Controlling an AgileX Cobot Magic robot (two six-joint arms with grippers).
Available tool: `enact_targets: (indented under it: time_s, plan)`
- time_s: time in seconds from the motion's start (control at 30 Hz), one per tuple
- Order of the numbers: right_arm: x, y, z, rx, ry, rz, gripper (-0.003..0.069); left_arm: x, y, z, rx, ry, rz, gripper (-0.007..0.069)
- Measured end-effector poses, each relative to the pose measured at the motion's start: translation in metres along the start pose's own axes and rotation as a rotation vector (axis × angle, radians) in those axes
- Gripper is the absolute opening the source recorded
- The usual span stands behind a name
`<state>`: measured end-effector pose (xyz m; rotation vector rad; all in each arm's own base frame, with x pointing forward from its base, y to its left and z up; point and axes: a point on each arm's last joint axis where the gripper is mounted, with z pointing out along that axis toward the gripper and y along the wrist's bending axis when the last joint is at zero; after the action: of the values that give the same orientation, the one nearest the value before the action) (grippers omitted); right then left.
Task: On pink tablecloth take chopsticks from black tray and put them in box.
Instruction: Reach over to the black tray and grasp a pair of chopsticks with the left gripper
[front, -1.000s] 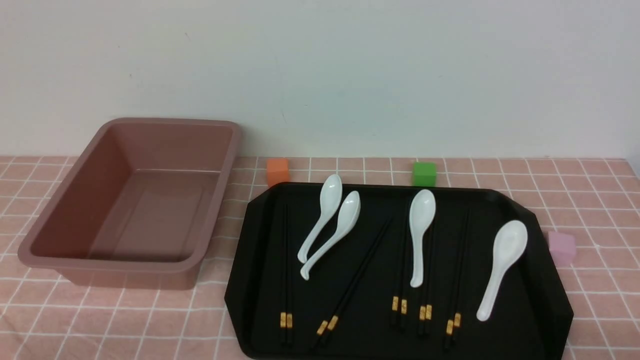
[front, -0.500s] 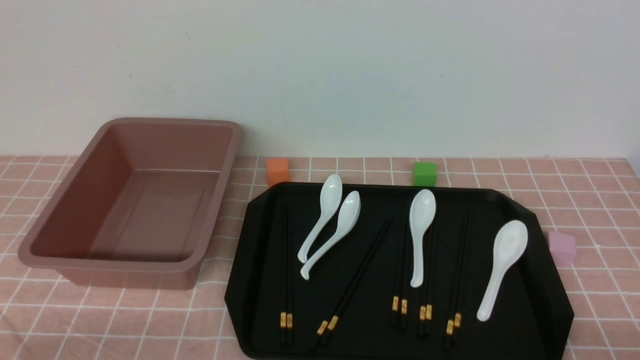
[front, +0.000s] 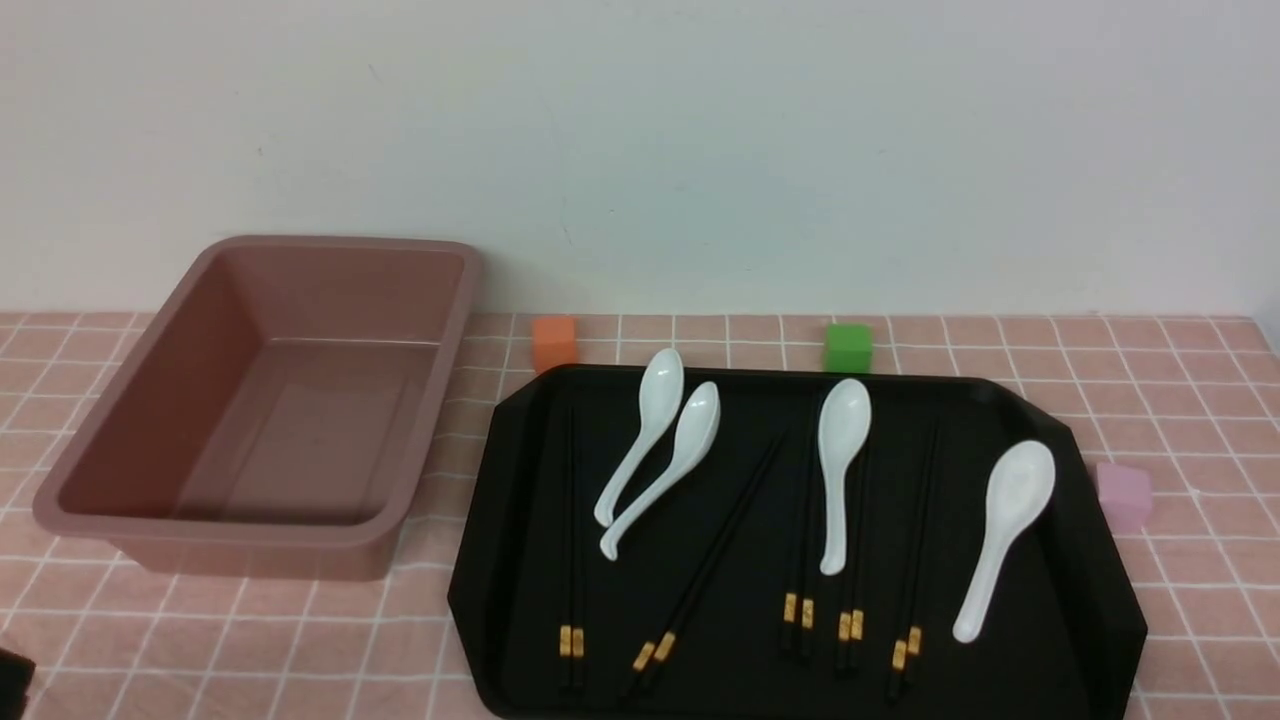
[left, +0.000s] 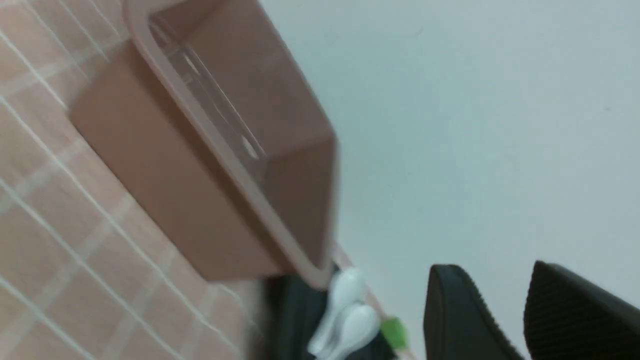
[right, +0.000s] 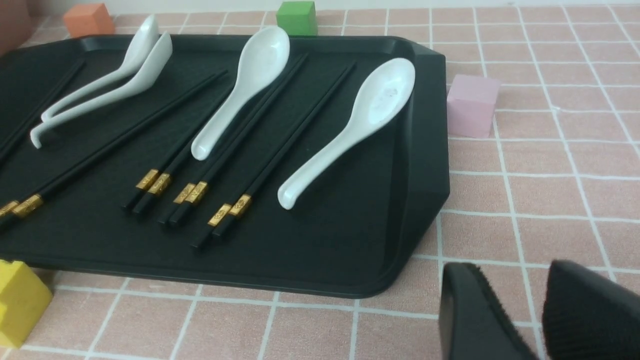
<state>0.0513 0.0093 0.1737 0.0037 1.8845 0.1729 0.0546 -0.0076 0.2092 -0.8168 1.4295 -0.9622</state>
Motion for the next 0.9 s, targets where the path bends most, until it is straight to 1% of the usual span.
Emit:
enact_targets:
  time_s: [0.07, 0.13, 0.17, 0.2, 0.23, 0.27, 0.3, 0.33, 0.43, 0.47, 0.5, 0.57, 0.6, 0.67, 0.73, 0.77, 0.8, 0.83, 0.9]
  plan:
    - [0.0, 0.0, 0.0, 0.0, 0.0, 0.0, 0.024, -0.005, -0.019, -0.003, 0.017, 0.03, 0.05, 0.0165]
    - [0.0, 0.0, 0.0, 0.0, 0.0, 0.0, 0.024, -0.013, -0.045, -0.003, -0.002, 0.087, 0.198, 0.0104]
    - [0.0, 0.0, 0.0, 0.0, 0.0, 0.0, 0.024, -0.017, -0.057, 0.0, -0.03, 0.129, 0.273, 0.0072]
    - [0.0, 0.0, 0.0, 0.0, 0.0, 0.0, 0.024, -0.018, -0.059, 0.001, -0.035, 0.14, 0.303, 0.0067]
    - [0.0, 0.0, 0.0, 0.0, 0.0, 0.0, 0.024, -0.024, -0.078, 0.013, -0.108, 0.257, 0.431, 0.0023]
    - [0.0, 0.0, 0.0, 0.0, 0.0, 0.0, 0.024, -0.024, -0.078, 0.013, -0.106, 0.258, 0.443, 0.0018]
    - [0.0, 0.0, 0.0, 0.0, 0.0, 0.0, 0.024, -0.026, -0.09, 0.029, -0.183, 0.398, 0.528, -0.0012]
    - [0.0, 0.0, 0.0, 0.0, 0.0, 0.0, 0.024, -0.028, -0.097, 0.038, -0.216, 0.471, 0.556, -0.0013]
    - [0.0, 0.0, 0.0, 0.0, 0.0, 0.0, 0.024, -0.024, -0.095, 0.081, -0.387, 0.789, 0.581, -0.0013]
    - [0.0, 0.0, 0.0, 0.0, 0.0, 0.0, 0.024, -0.024, -0.095, 0.084, -0.396, 0.802, 0.577, -0.0013]
    - [0.0, 0.0, 0.0, 0.0, 0.0, 0.0, 0.024, -0.022, -0.092, 0.1, -0.428, 0.873, 0.581, -0.0013]
    - [0.0, 0.0, 0.0, 0.0, 0.0, 0.0, 0.024, -0.014, -0.088, 0.128, -0.446, 0.955, 0.601, -0.0013]
    - [0.0, 0.0, 0.0, 0.0, 0.0, 0.0, 0.024, -0.011, -0.089, 0.131, -0.44, 0.966, 0.608, -0.0013]
    - [0.0, 0.0, 0.0, 0.0, 0.0, 0.0, 0.024, 0.011, -0.092, 0.156, -0.397, 1.045, 0.688, -0.0013]
    - [0.0, 0.0, 0.0, 0.0, 0.0, 0.0, 0.024, 0.039, -0.096, 0.171, -0.355, 1.112, 0.758, -0.0013]
    - [0.0, 0.0, 0.0, 0.0, 0.0, 0.0, 0.024, 0.062, -0.103, 0.175, -0.328, 1.158, 0.783, -0.0013]
    - [0.0, 0.0, 0.0, 0.0, 0.0, 0.0, 0.024, 0.062, -0.102, 0.178, -0.335, 1.155, 0.778, -0.0013]
    - [0.0, 0.0, 0.0, 0.0, 0.0, 0.0, 0.024, 0.087, -0.108, 0.184, -0.333, 1.189, 0.782, -0.0013]
    - [0.0, 0.0, 0.0, 0.0, 0.0, 0.0, 0.024, 0.117, -0.113, 0.191, -0.356, 1.224, 0.78, -0.0013]
